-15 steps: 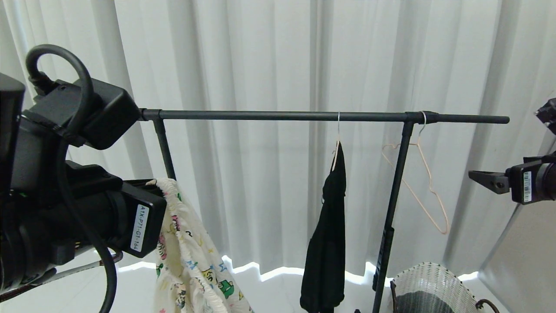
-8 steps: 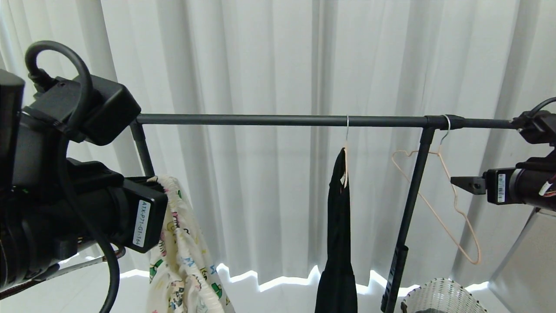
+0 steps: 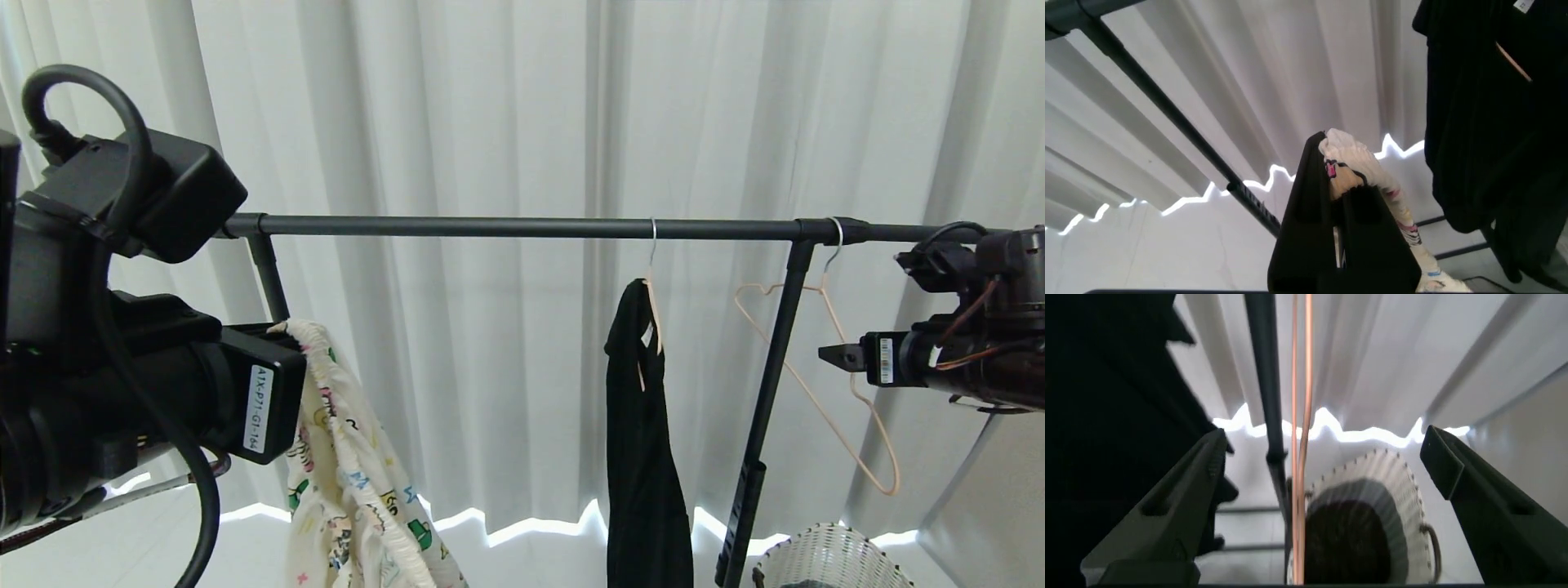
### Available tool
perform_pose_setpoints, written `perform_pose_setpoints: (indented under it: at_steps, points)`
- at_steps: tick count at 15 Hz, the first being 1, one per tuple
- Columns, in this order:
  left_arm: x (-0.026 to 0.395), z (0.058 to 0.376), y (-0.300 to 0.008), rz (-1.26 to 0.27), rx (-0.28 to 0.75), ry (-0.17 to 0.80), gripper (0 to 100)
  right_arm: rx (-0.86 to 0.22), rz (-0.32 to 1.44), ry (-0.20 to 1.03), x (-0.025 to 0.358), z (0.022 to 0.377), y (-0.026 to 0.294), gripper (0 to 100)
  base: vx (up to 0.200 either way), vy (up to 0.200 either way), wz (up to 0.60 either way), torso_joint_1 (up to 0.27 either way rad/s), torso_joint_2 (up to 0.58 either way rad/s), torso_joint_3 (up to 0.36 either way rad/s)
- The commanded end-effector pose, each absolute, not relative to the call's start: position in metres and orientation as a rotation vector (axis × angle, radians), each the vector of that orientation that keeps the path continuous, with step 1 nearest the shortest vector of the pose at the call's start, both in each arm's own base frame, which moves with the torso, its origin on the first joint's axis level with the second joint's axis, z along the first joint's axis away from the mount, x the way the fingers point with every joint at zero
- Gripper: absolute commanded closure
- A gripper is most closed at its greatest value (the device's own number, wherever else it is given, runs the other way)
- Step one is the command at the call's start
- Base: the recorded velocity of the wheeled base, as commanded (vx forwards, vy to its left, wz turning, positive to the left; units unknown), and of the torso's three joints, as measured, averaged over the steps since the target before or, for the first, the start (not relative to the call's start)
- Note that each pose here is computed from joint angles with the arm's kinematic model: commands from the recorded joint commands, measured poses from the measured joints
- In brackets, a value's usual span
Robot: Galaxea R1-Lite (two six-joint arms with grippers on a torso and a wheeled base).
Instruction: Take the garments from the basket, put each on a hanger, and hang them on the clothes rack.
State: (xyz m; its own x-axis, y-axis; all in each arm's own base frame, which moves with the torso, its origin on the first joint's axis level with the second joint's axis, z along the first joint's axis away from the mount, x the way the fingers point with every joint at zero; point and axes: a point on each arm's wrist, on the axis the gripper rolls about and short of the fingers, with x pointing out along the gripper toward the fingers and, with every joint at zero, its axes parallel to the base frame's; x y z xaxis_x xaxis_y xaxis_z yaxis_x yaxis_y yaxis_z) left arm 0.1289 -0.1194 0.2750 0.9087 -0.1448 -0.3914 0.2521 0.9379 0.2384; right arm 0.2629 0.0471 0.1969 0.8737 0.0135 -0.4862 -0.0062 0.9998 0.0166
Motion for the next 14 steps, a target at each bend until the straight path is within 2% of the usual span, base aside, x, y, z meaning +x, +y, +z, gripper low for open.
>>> perform_pose_setpoints:
  at_steps: [1, 10, 11, 14]
  points:
    - [0.128, 0.276, -0.117, -0.189, 0.285, 0.372, 100, 0.008, -0.011, 0.565, 0.283, 0.174, 0.045, 0, 0.0, 0.0, 0.0, 0.0, 0.0, 0.0]
    - [0.123, 0.273, -0.108, -0.125, 0.297, 0.361, 100, 0.012, 0.006, 0.616, 0.298, 0.153, 0.044, 0, 0.0, 0.0, 0.0, 0.0, 0.0, 0.0]
    - [0.123, 0.273, -0.108, -0.123, 0.297, 0.361, 100, 0.012, 0.006, 0.618, 0.298, 0.153, 0.044, 100, 0.0, 0.0, 0.0, 0.0, 0.0, 0.0]
    - [0.123, 0.273, -0.109, -0.123, 0.298, 0.362, 100, 0.015, 0.013, 0.629, 0.3, 0.149, 0.044, 100, 0.0, 0.0, 0.0, 0.0, 0.0, 0.0]
